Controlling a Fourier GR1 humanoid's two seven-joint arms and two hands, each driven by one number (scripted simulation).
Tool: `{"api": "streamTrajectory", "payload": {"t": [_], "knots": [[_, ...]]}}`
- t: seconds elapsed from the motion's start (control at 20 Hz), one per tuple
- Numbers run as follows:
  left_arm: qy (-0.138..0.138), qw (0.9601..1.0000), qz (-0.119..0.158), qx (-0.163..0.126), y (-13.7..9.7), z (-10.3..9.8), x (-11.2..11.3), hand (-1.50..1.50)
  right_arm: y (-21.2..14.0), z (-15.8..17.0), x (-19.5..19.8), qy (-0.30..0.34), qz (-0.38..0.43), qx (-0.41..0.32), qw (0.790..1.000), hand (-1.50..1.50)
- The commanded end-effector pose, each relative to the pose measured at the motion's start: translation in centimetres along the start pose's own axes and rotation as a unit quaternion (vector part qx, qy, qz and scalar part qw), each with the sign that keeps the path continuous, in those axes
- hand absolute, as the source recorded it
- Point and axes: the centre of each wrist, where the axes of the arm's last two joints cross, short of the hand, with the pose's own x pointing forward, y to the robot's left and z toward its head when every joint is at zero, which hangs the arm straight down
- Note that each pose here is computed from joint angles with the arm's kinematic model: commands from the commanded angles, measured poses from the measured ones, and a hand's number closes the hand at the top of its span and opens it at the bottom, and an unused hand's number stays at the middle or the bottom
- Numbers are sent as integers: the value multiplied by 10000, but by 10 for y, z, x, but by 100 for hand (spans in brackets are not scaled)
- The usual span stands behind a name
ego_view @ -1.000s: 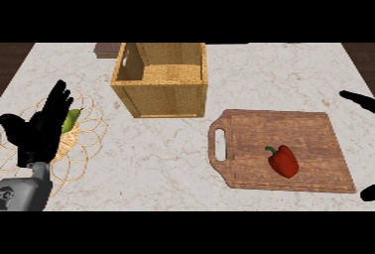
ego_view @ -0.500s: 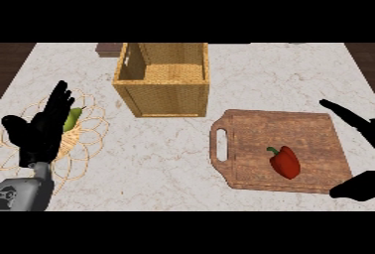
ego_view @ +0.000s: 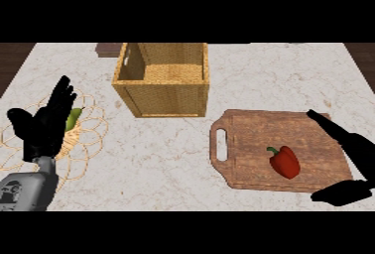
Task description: Pick the bell pepper from the cutting board and place it in the basket
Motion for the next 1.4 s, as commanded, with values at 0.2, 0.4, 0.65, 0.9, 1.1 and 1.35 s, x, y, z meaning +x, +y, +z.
{"api": "streamTrajectory", "payload": {"t": [0.2,0.4,0.65,0.9,1.1,1.35], "knots": [[-57,9999,48,-75,13,3,2,0,20,-9,-15,-131,-87,-123,9998,-150],[24,10000,11,20,12,-1,-7,0,24,-14,-2,-185,-14,-90,9998,-150],[23,10000,4,-28,16,4,13,0,41,4,5,-49,-36,-117,9999,-150],[42,9999,15,-109,15,14,-2,0,47,-18,-20,64,202,-44,9998,-150],[-18,10000,-7,-51,-3,6,-17,0,47,-21,-27,161,292,-147,9993,-150],[-5,10000,17,-22,6,-3,-5,0,60,-44,-5,145,315,27,9994,-150]]}}
